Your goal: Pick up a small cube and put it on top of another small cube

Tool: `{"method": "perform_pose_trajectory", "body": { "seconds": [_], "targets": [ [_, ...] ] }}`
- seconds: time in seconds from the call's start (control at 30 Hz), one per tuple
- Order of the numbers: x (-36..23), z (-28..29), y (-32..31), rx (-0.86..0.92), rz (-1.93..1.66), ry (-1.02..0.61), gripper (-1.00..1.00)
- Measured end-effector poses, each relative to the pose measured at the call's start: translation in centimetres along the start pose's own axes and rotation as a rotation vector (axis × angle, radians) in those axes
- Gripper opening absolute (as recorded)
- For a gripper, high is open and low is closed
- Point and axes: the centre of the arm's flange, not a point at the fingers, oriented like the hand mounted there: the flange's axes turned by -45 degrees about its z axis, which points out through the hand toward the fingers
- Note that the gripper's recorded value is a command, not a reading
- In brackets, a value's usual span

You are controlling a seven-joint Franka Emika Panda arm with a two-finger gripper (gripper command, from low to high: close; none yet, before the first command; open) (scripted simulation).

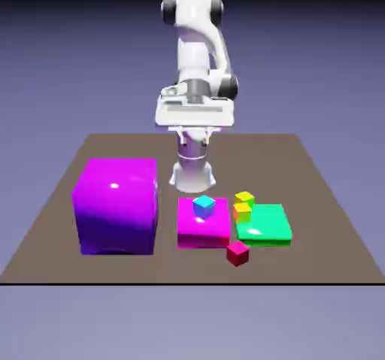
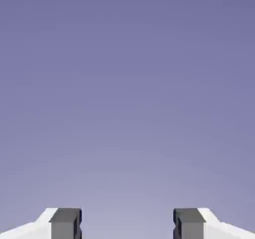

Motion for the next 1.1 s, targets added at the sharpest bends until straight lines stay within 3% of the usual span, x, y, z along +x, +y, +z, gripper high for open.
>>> {"method": "perform_pose_trajectory", "body": {
  "seconds": [0.37, 0.77, 0.97, 1.0, 1.1],
  "targets": [
    [-2.3, 12.3, -6.5, 0.085, -0.233, -0.430, 0.00],
    [-10.8, 24.2, -14.3, 0.190, -0.493, -0.886, 0.00],
    [-15.5, 28.4, -14.3, 0.191, -0.495, -0.890, 0.00],
    [-16.2, 28.9, -14.3, 0.191, -0.495, -0.890, -1.00],
    [-15.0, 28.0, -14.3, 0.191, -0.495, -0.890, -1.00]
  ]
}}
